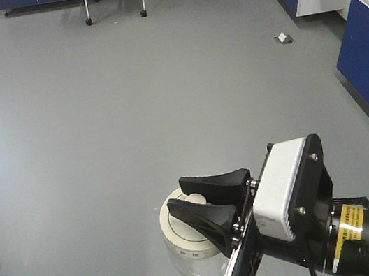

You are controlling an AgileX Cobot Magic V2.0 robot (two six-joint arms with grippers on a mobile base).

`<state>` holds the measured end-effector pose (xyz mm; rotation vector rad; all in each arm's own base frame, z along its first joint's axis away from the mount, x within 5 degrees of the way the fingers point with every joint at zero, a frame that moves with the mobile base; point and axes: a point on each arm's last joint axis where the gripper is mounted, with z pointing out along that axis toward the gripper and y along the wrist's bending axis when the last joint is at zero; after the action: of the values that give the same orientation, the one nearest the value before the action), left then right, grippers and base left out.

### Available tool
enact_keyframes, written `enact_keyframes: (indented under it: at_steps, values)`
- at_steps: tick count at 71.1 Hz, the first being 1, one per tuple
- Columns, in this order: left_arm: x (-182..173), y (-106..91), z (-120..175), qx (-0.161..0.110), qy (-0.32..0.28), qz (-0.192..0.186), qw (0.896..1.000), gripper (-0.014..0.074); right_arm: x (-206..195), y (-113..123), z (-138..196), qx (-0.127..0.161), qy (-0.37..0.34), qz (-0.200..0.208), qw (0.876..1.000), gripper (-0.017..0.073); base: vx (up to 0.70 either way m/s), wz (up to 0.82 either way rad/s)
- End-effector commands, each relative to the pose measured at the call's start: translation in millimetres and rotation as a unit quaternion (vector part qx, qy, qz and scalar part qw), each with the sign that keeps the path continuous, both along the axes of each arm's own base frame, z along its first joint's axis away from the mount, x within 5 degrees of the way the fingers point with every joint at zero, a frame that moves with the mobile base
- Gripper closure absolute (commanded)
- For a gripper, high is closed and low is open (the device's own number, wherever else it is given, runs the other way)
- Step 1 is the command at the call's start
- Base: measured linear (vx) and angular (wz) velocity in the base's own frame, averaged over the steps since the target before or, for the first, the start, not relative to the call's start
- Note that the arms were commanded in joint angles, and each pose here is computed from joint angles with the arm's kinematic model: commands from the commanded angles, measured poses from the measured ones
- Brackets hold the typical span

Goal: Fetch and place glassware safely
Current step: 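Hold the jar while the base drives across the lab floor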

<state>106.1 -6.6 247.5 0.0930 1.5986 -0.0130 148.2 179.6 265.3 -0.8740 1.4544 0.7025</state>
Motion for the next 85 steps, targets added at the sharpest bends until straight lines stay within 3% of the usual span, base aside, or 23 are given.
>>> enact_keyframes:
  at_steps: [1, 85]
  values:
    - [0.8, -0.5, 15.2, -0.010, -0.047, -0.003, 0.999, 0.0601, -2.4, 1.0, 23.0, 0.062, -0.041, 0.013, 0.997, 0.0563, 0.46, 0.02]
    - [0.8, -0.5, 15.2, -0.010, -0.047, -0.003, 0.999, 0.0601, -2.4, 1.0, 22.9, 0.061, -0.041, 0.013, 0.997, 0.0563, 0.48, -0.04]
